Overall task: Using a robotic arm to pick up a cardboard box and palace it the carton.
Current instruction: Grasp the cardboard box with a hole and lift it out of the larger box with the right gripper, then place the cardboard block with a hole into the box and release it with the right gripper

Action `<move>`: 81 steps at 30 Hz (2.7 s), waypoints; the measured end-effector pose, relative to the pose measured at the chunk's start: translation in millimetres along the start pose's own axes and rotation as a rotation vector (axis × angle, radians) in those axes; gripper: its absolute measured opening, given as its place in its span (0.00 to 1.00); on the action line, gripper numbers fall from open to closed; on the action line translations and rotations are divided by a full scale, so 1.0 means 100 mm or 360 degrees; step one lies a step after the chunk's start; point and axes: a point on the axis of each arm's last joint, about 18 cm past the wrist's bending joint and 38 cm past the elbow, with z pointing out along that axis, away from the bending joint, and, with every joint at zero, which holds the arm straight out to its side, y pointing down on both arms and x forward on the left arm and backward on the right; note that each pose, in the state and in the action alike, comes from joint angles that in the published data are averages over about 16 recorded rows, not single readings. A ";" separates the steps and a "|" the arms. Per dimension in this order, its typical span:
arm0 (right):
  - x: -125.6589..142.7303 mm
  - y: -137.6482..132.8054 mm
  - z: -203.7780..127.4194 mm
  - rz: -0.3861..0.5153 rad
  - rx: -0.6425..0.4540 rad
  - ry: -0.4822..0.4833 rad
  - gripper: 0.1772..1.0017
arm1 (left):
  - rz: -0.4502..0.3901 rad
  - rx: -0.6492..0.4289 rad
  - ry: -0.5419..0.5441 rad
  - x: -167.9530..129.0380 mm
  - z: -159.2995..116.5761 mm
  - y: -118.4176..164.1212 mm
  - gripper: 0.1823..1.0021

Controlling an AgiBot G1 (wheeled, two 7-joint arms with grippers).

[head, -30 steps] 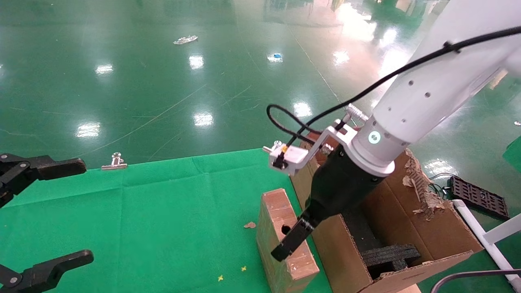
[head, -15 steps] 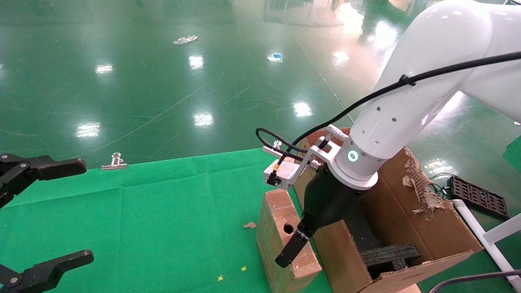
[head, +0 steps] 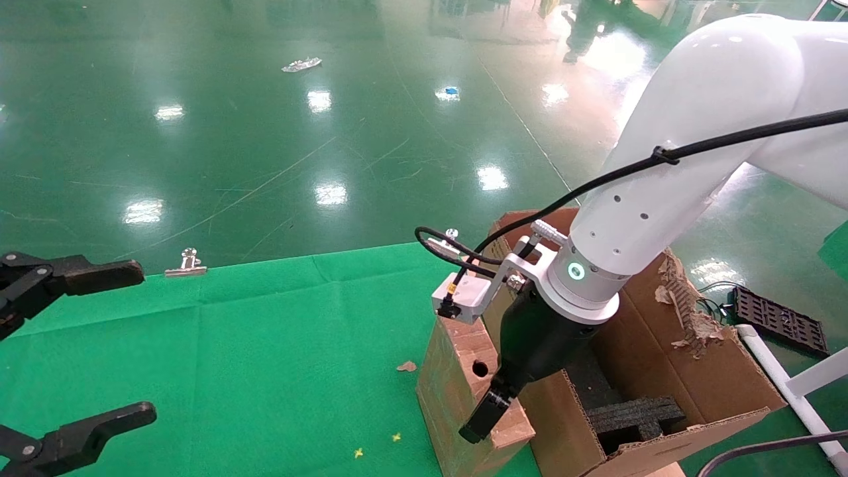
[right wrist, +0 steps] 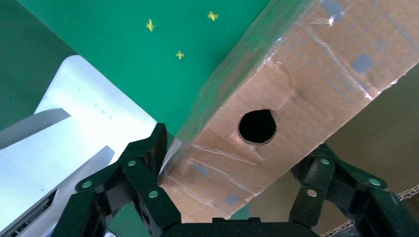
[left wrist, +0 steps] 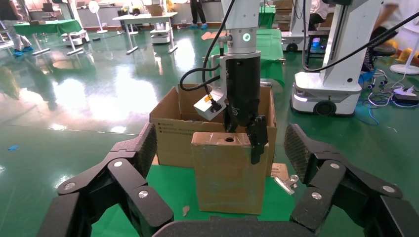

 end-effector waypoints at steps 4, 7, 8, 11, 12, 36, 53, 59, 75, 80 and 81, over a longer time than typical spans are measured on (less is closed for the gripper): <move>0.01 0.02 0.01 -0.0001 -0.0006 0.0005 0.81 | 0.0000 0.0000 0.0000 0.00 0.00 0.00 0.92; 0.02 0.04 0.01 -0.0003 -0.0006 0.0009 0.73 | 0.0000 0.0000 0.0000 0.00 0.00 0.00 0.88; 0.02 0.04 0.01 -0.0005 -0.0005 0.0011 0.71 | 0.0000 0.0000 0.0000 0.00 0.00 0.00 0.86; 0.03 0.05 0.00 -0.0011 0.0003 0.0016 0.62 | 0.0000 0.0000 0.0000 0.00 0.00 0.00 0.80; 0.04 0.05 -0.01 -0.0014 0.0009 0.0018 0.59 | 0.0000 0.0000 0.0000 0.00 0.00 0.00 0.78; 1.03 0.34 -1.93 0.0134 0.0918 0.0423 0.19 | 0.0000 0.0000 0.0000 0.00 0.00 0.00 0.16; 1.83 1.49 -1.62 0.0779 0.0653 0.0479 0.19 | 0.0000 0.0000 0.0000 0.00 0.00 0.00 0.02; 1.94 1.70 -1.31 0.0918 0.0523 0.0436 0.18 | 0.0000 0.0000 0.0000 0.00 0.00 0.00 0.05; 2.18 1.94 -0.63 0.1102 0.0261 0.0475 0.18 | 0.0000 0.0000 0.0000 0.00 0.00 0.00 0.34; 2.22 1.94 -0.42 0.1112 0.0213 0.0490 0.18 | 0.0000 0.0000 0.0000 0.00 0.00 0.00 0.48; 2.23 1.93 -0.37 0.1113 0.0206 0.0493 0.18 | 0.0000 0.0000 0.0000 0.00 0.00 0.00 0.51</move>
